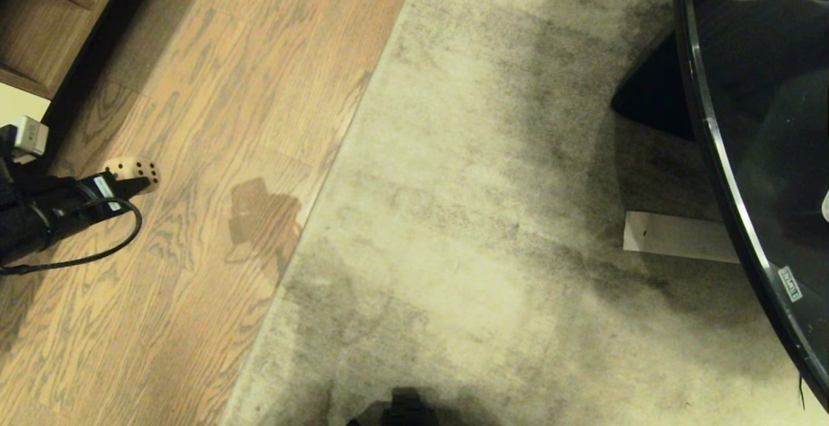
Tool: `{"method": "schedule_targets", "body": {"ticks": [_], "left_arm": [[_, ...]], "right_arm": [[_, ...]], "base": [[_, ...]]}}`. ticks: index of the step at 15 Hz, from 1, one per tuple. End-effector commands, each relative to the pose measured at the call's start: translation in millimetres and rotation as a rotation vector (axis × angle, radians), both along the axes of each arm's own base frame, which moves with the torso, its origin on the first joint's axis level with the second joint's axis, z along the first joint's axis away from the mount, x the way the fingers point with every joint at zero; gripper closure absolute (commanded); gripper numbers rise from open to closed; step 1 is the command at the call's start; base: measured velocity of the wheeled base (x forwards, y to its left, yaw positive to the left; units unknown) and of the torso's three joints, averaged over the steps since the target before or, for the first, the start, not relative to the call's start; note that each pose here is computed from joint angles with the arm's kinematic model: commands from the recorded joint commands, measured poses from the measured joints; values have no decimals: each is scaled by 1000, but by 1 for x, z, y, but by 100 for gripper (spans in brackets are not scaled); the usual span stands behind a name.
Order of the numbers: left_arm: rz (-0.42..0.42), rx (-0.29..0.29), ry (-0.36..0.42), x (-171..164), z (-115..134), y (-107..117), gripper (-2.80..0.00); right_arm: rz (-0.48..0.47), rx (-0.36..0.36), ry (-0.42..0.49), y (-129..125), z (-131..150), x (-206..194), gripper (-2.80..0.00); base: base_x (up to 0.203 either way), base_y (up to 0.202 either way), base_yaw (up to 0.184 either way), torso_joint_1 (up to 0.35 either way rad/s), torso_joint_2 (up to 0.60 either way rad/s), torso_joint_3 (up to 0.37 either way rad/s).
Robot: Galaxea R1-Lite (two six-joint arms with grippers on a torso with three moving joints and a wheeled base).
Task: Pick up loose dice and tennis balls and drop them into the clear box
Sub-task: Put the toys in the box
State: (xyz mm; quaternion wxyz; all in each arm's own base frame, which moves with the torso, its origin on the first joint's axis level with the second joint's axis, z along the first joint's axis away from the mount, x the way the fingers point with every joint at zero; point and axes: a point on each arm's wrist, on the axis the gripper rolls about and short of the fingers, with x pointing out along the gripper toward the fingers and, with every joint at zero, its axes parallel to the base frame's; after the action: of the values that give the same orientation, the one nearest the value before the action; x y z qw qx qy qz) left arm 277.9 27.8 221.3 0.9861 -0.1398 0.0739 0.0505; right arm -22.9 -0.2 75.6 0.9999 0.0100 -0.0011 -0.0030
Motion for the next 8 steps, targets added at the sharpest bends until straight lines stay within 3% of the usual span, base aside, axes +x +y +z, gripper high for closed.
{"method": "schedule_targets", "body": {"ticks": [1, 5, 8], "left_arm": [[-5, 17, -114, -57, 30, -7, 0], [-2, 34, -122, -128, 22, -14, 0], [-10, 119, -114, -177, 5, -18, 0]], "right_arm": [[0, 0, 1, 0, 0, 0, 0], [0, 0, 1, 0, 0, 0, 0], [-1, 0, 2, 0, 0, 0, 0]], "base": [[0, 0, 0, 0, 0, 0], [0, 0, 0, 0, 0, 0], [0, 0, 0, 0, 0, 0]]}}
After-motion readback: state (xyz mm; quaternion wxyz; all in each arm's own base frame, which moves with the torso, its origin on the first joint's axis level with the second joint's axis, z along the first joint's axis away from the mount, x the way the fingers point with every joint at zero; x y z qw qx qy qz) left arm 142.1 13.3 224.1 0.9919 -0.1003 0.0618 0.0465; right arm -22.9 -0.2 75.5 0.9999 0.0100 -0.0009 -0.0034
